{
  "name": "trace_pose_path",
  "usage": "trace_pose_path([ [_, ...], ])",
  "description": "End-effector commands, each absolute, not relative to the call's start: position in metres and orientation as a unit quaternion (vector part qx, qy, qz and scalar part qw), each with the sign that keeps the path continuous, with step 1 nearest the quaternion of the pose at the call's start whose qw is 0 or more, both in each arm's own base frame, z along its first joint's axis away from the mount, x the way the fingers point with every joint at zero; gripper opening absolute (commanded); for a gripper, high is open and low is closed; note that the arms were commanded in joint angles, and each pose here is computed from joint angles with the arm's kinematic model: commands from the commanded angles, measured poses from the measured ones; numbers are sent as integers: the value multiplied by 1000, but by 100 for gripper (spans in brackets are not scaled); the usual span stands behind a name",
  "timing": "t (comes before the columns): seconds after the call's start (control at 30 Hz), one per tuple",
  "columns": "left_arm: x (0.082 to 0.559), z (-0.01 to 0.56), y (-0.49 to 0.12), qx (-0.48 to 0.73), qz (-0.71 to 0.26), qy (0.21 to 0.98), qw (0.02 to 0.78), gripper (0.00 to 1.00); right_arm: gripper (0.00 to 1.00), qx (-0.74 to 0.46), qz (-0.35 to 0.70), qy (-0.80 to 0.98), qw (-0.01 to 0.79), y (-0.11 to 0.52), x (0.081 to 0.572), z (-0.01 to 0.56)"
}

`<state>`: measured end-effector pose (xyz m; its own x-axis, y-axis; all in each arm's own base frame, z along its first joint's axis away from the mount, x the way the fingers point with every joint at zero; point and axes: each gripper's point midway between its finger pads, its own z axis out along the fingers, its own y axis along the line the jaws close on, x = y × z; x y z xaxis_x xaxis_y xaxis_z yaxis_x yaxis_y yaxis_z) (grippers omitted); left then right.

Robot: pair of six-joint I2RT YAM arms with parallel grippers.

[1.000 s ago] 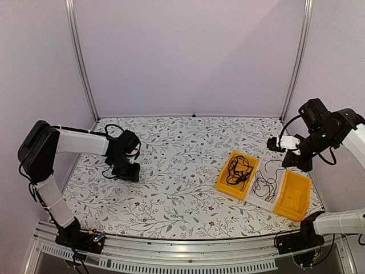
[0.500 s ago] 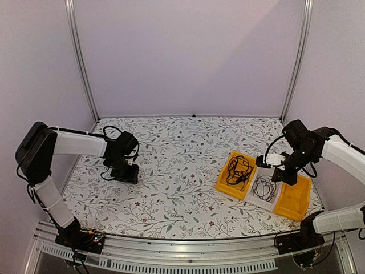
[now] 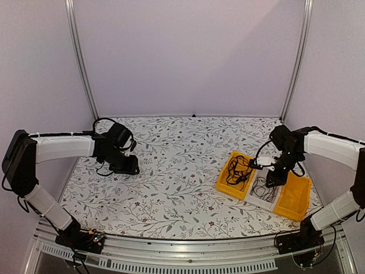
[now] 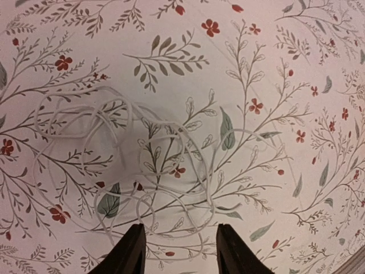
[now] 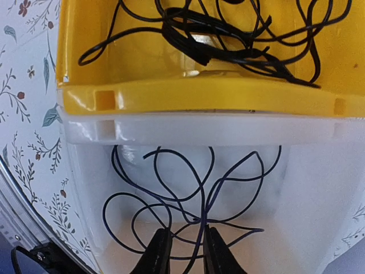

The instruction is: Untangle the cables

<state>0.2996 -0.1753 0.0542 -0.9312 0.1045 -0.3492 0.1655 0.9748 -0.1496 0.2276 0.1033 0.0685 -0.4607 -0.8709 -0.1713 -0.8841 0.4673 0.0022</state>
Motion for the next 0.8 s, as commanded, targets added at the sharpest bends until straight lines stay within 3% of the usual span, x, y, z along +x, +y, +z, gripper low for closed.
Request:
trace_pose_path([
  [0.0, 300, 86, -196, 97, -153, 958, 223, 45, 28, -494, 45, 863, 93, 107, 239, 108],
  [0.13, 298, 107, -202, 106, -187, 943, 253, 43, 41, -510, 40, 845, 155, 116, 255, 157],
  [0.2, 297, 115, -204, 110, -199, 937, 264, 41, 42, -517, 44, 833, 192, 126, 268, 181],
  [0.5, 301, 114, -205, 91, -201, 939, 264, 42, 41, -531, 108, 784, 303, 213, 327, 229],
  [0.77, 326, 121, -260, 272, -197, 896, 291, 47, 39, -547, 196, 753, 309, 278, 334, 234],
])
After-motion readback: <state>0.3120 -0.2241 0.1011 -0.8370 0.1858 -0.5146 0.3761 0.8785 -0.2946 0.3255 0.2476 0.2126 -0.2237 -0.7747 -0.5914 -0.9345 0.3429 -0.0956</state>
